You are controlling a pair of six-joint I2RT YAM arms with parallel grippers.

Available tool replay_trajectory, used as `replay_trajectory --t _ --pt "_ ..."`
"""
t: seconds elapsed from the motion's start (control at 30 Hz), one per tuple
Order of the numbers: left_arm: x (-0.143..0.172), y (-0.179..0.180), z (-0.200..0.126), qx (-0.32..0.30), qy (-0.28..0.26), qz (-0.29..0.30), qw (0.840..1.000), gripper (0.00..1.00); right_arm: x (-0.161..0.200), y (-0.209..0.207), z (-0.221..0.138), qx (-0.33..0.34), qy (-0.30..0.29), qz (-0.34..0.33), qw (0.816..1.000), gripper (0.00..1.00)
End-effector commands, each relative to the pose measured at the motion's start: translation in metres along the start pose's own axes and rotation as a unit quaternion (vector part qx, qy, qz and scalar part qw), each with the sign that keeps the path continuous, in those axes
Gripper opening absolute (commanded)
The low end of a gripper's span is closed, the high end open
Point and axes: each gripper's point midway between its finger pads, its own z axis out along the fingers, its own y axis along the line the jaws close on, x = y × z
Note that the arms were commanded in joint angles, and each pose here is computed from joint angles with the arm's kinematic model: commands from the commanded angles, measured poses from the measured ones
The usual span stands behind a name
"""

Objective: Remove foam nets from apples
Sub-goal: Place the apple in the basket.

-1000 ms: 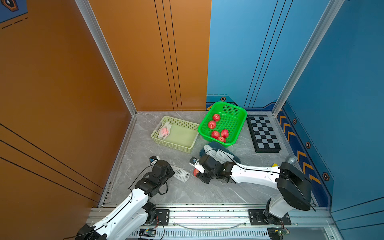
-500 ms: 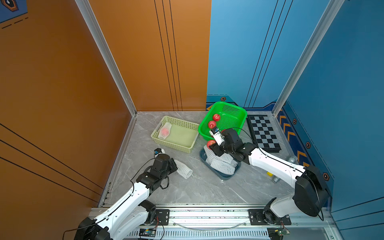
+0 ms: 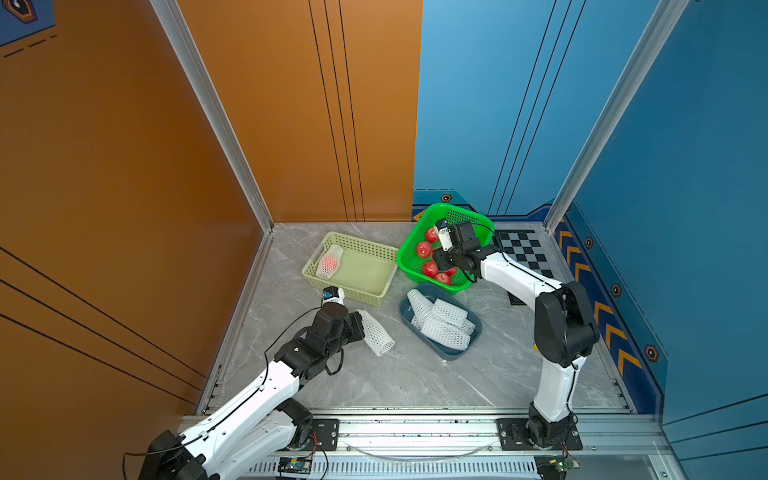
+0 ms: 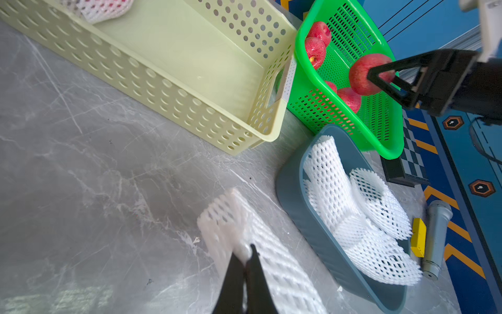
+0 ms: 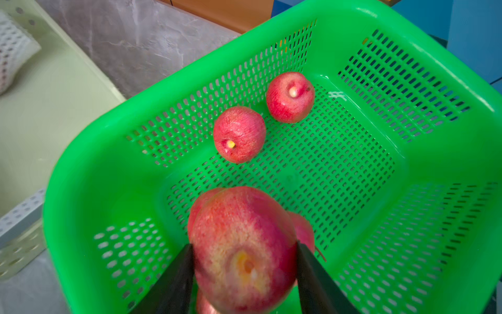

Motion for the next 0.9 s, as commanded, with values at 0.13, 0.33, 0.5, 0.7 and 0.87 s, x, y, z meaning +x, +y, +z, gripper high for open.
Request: replay_trajectory --t 0.13,0.33,0.5,0.7,0.87 --pt "-0.012 -0.013 -0.009 0.007 -0.022 0.031 0.999 0.0 0.009 -0.01 0.036 0.027 0.056 -0.034 0.998 0.66" --pt "-0.023 -0.065 -0.008 0.063 -0.024 0.095 0.993 0.0 0.011 -0.013 0.041 0.036 0.062 -0.042 0.997 0.74" --pt "-0.032 -0.105 0.007 0.093 -0.022 0.129 0.987 0.0 -0.001 -0.015 0.025 0.037 0.047 -0.04 0.997 0.83" --pt "-0.042 -0.139 0.03 0.114 -0.027 0.136 0.984 0.0 -0.024 -0.022 -0.031 0.046 0.004 -0.03 0.998 0.87" --pt "-0.04 -0.166 0.047 0.135 -0.021 0.13 0.982 0.0 -0.022 -0.03 -0.082 0.064 -0.022 -0.004 0.998 0.94"
